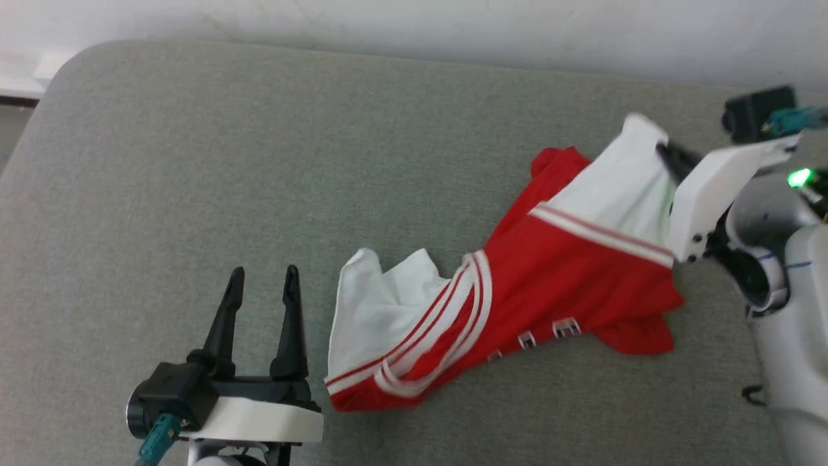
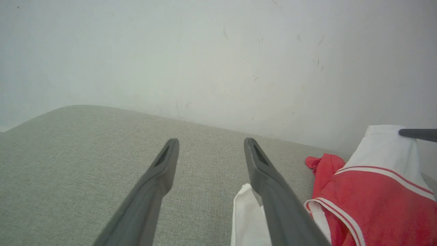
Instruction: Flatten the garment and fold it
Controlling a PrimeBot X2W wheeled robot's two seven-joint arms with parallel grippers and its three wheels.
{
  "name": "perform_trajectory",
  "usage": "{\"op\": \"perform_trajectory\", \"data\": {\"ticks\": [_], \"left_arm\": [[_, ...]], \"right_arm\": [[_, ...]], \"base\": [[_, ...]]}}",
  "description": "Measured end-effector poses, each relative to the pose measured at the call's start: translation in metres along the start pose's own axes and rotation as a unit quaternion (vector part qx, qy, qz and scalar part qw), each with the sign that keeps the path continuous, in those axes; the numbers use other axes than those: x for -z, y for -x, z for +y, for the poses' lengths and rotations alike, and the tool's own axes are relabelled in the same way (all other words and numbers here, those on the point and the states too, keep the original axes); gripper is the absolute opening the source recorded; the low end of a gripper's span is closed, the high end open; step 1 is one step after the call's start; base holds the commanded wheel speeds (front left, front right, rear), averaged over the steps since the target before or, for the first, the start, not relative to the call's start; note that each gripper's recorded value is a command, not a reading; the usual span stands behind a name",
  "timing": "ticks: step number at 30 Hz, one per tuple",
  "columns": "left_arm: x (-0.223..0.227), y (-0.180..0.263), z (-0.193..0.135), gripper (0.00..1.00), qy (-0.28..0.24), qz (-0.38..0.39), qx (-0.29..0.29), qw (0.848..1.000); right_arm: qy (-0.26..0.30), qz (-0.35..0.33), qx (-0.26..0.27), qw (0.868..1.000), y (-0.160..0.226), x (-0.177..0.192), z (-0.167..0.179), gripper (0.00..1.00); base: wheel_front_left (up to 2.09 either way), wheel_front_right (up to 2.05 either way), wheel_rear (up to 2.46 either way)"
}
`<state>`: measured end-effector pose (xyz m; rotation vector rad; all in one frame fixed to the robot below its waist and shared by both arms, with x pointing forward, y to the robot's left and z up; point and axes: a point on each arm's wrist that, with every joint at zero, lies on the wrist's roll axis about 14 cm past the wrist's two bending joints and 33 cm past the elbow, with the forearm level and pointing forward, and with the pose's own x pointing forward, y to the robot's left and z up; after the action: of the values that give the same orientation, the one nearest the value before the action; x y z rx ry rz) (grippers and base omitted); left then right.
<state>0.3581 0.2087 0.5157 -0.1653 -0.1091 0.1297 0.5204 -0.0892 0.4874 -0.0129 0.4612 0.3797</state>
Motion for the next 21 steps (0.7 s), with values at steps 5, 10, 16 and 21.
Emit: {"op": "perform_trajectory", "data": {"ticks": [5, 10, 16, 21], "left_arm": [[-0.007, 0.001, -0.004, 1.0, -0.001, -0.011, 0.008, 1.0], [-0.011, 0.007, -0.006, 1.0, -0.002, -0.017, 0.013, 1.0], [-0.012, 0.013, -0.013, 1.0, 0.0, -0.017, 0.026, 1.0], [-0.013, 0.014, -0.019, 1.0, -0.002, -0.019, 0.036, 0.999]], "right_arm": [[0.023, -0.118, 0.001, 0.993, 0.04, -0.071, -0.002, 0.0], [0.02, -0.183, 0.018, 0.983, 0.102, -0.089, -0.011, 0.0], [-0.09, -0.102, 0.084, 0.987, 0.163, 0.016, -0.031, 0.0], [-0.148, -0.005, 0.161, 0.976, 0.212, 0.116, -0.048, 0.0]], "base": [[0.0, 0.0, 0.0], [0.0, 0.0, 0.0], [0.0, 0.0, 0.0], [0.0, 0.0, 0.0]]}}
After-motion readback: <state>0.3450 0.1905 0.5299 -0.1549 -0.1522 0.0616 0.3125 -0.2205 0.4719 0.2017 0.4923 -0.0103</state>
